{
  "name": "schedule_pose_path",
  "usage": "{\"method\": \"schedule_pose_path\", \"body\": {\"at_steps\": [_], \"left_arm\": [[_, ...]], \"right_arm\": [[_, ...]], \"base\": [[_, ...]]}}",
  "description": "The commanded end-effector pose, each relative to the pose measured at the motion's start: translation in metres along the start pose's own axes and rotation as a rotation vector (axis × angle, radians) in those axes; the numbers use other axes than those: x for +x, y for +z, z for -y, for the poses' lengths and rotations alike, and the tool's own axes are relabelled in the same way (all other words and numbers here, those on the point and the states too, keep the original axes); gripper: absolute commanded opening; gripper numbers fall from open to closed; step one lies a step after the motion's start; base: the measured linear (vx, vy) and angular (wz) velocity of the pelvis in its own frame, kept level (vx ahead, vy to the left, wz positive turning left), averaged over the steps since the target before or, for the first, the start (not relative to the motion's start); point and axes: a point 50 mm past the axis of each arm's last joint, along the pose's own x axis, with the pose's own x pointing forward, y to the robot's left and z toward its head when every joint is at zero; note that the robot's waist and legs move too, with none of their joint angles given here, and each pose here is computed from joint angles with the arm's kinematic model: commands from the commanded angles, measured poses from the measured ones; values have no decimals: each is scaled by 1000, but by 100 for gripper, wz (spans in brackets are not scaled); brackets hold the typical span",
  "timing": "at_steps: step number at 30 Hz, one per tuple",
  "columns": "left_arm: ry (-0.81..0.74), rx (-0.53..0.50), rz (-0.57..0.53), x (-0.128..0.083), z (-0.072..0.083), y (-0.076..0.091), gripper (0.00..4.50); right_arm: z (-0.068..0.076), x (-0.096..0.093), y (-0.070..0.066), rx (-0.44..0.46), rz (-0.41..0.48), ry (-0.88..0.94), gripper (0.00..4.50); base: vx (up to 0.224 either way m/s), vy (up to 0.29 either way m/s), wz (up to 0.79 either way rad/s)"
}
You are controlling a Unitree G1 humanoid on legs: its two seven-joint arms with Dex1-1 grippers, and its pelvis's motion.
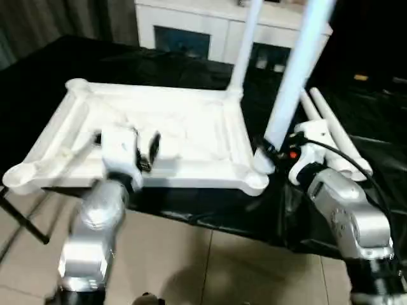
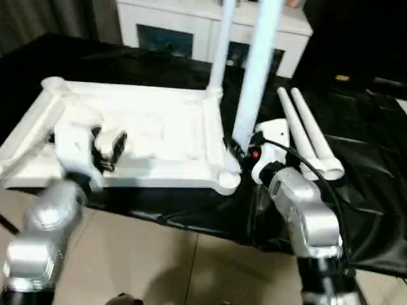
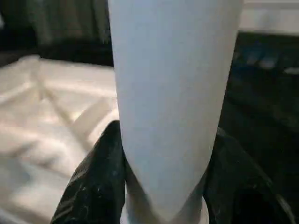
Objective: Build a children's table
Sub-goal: Pick table leg, then move to table
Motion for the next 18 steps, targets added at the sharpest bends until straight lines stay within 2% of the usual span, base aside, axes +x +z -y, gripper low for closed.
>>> {"method": "schedule_pose_path", "body": {"at_steps": [1,2,5,11,18], "left_arm": [[12,-27,37,-3,6,7,304],[4,-63,7,-4,8,5,304],[-1,-55,38,0,9,10,304],[25,-15,74,11,9,16,304],[28,12,83,18,9,22,304]], "right_arm": [[4,-7,1,19,29,-33,186],[4,-10,-3,22,23,-47,186],[0,-8,-6,13,13,-36,186],[-2,7,-2,-17,27,-6,186],[-7,15,0,-53,32,49,186]], "base": [[0,0,0],[0,0,0],[-39,-5,-24],[-1,26,-66],[46,-27,-29]]}}
